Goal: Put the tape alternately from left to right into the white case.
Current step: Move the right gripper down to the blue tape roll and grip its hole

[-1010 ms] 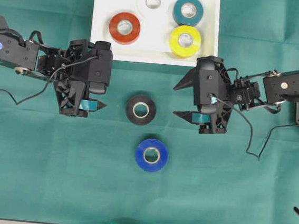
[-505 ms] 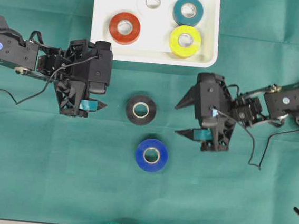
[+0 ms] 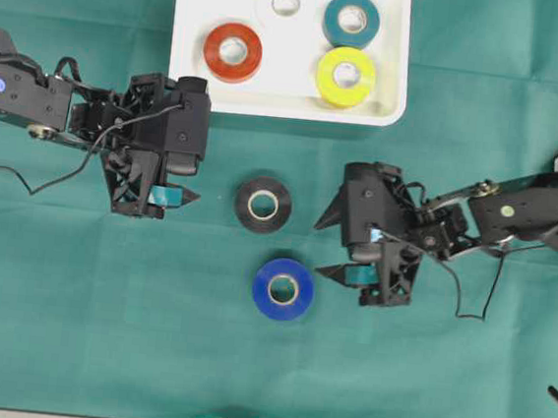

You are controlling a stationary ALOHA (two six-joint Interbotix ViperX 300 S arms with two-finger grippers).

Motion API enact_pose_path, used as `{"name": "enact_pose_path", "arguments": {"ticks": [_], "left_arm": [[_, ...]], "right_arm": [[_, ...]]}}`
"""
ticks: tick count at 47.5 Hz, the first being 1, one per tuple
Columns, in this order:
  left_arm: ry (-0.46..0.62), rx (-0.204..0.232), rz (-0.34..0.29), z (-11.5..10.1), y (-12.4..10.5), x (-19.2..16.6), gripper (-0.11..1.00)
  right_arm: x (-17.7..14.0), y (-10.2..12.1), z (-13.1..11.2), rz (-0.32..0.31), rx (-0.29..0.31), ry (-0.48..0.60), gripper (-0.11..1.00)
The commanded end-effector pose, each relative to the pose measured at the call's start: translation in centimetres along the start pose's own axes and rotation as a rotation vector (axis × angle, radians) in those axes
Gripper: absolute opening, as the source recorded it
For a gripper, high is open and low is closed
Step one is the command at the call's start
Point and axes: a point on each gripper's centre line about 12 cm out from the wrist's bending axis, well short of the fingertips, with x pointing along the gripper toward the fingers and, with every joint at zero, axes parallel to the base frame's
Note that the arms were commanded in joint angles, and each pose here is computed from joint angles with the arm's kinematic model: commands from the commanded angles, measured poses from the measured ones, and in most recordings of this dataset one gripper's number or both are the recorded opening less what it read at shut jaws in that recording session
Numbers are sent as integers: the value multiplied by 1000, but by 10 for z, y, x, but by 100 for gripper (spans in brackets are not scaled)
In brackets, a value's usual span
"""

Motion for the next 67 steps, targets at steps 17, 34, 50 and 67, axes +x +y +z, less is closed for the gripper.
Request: {"name": "enact_pose_path", "arguments": {"ticks": [17,34,50,67], "left_arm": [[-23,2,-3,3,-1,-6,75],[-23,2,-3,3,-1,-6,75],[-23,2,-3,3,-1,-6,75],[-23,2,-3,3,-1,-6,75]], "right_arm": [[24,18,20,29,-15,-20,80],[41,22,19,28,-24,2,79],[55,17,12,-10,-23,55,80],[59,17,12,-12,-25,59,80]]}}
